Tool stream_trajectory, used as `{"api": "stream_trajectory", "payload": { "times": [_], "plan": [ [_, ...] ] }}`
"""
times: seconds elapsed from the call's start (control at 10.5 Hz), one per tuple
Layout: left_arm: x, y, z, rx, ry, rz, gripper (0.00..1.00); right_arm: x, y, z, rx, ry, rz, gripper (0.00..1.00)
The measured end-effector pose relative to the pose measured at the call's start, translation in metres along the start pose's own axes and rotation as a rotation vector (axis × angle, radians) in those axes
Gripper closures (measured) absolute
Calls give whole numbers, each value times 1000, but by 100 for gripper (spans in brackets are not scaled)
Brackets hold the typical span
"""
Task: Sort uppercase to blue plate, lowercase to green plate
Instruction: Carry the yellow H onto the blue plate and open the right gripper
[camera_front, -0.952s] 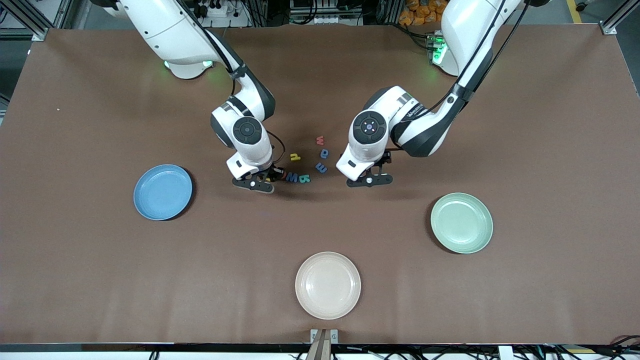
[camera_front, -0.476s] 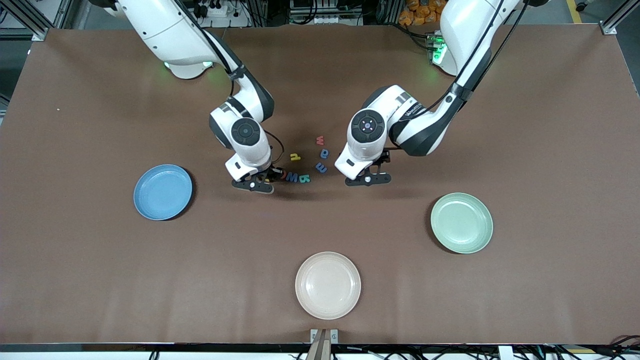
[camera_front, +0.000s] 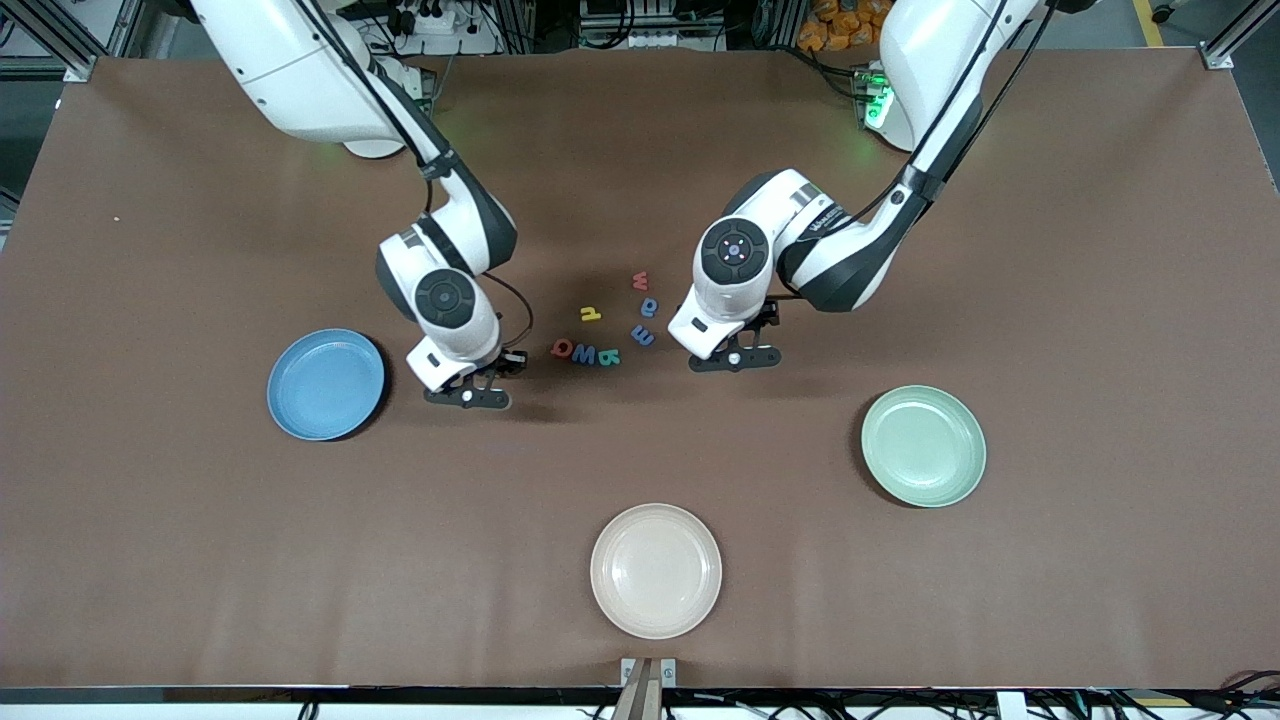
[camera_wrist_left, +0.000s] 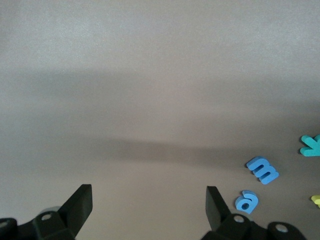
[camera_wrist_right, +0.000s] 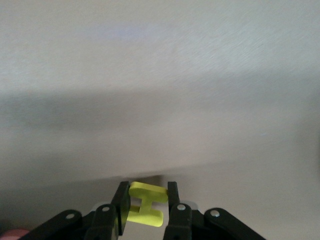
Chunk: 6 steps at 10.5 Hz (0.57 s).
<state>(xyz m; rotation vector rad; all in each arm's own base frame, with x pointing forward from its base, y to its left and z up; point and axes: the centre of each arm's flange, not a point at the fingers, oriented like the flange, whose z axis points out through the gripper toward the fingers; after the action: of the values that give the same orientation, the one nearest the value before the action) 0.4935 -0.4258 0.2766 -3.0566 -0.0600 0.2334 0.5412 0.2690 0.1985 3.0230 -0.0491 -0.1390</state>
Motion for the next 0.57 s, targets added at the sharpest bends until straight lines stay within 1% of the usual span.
{"api": "stream_trajectory", "payload": {
  "times": [0.19,0.38,0.57],
  "plan": [
    [-3,3,1,2,-1,7,0,21,44,-13,-41,-28,-76,65],
    [-7,10,3,-2,2,18,0,41,95,-19,-70,-34,-149,65],
    [-7,20,1,-18,11,29,0,53,133,-20,-88,-38,-212,65]
  ]
}}
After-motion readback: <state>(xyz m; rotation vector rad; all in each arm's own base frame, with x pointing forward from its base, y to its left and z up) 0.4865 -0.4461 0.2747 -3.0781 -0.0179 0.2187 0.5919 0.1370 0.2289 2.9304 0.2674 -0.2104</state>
